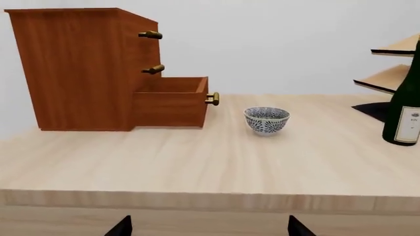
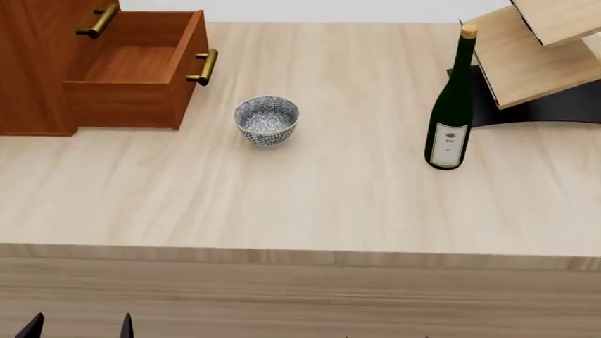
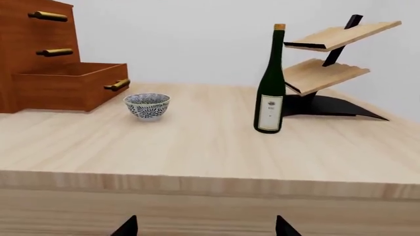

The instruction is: Put the bowl in the bottom drawer of the cabinet.

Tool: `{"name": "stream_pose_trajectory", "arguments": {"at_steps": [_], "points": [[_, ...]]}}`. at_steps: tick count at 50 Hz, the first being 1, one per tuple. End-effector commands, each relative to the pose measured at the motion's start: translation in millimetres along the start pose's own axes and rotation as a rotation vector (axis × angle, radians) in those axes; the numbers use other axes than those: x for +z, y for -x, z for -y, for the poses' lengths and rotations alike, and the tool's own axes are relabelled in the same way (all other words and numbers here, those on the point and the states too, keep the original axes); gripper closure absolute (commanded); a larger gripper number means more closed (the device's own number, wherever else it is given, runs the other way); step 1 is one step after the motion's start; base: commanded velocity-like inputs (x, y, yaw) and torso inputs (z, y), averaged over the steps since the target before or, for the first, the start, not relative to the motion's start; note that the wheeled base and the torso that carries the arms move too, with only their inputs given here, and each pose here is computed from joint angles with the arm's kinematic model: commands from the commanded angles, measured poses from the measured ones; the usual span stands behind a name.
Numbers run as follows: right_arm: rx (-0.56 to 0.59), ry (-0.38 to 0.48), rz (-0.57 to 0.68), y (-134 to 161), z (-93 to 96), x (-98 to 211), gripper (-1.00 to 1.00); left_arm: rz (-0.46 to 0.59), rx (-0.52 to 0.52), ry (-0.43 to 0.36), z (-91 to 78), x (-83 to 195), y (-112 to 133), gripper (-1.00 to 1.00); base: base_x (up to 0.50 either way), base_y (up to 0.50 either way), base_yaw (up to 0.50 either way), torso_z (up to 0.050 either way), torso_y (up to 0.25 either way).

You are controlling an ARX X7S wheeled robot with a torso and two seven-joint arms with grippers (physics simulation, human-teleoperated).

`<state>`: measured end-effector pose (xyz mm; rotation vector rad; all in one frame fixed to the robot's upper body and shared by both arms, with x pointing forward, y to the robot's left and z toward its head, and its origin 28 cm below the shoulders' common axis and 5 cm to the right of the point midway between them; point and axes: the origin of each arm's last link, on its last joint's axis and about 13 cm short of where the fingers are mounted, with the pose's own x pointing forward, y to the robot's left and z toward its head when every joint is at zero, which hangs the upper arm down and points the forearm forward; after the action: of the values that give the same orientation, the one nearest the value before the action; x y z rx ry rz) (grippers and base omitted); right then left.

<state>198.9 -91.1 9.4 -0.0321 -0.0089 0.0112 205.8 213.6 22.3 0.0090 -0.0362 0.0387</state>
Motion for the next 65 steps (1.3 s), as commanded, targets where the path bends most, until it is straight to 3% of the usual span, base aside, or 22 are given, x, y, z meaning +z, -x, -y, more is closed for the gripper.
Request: {"name": "stream_pose_trajectory", "arguments": {"at_steps": [1, 10, 20, 25, 33, 42, 65], "points": [[-0.004, 0.039, 0.045, 1.0, 5.8, 18.8, -1.00, 0.031, 0.031, -0.046, -11.3, 15.4, -3.1, -1.00, 0.00, 0.00, 0.00, 0.000, 0.000], [-0.040, 0.148, 0.187, 7.5, 24.8, 83.1, -1.00, 0.146, 0.048, -0.046, -27.7, 71.9, -0.6, -1.00, 0.00, 0.00, 0.00, 0.000, 0.000], [-0.034, 0.192, 0.254, 7.3, 29.4, 116.7, -1.00, 0.202, 0.058, -0.086, -26.7, 95.4, -2.4, -1.00, 0.00, 0.00, 0.00, 0.000, 0.000], [-0.035, 0.216, 0.325, 12.3, 35.4, 139.4, -1.00, 0.256, 0.093, -0.061, -33.0, 119.7, -3.4, -1.00, 0.00, 0.00, 0.00, 0.000, 0.000], [-0.082, 0.239, 0.422, 22.3, 48.8, 174.5, -1.00, 0.261, 0.092, 0.053, -40.8, 148.1, -4.6, -1.00, 0.00, 0.00, 0.00, 0.000, 0.000], [-0.086, 0.260, 0.502, 25.4, 50.5, 184.8, -1.00, 0.263, 0.082, 0.043, -40.0, 142.8, -7.3, -1.00, 0.02, 0.00, 0.00, 0.000, 0.000], [-0.097, 0.285, 0.546, 35.5, 51.9, 190.7, -1.00, 0.257, 0.079, 0.043, -40.1, 143.0, 3.5, -1.00, 0.50, 0.00, 0.00, 0.000, 0.000]]}}
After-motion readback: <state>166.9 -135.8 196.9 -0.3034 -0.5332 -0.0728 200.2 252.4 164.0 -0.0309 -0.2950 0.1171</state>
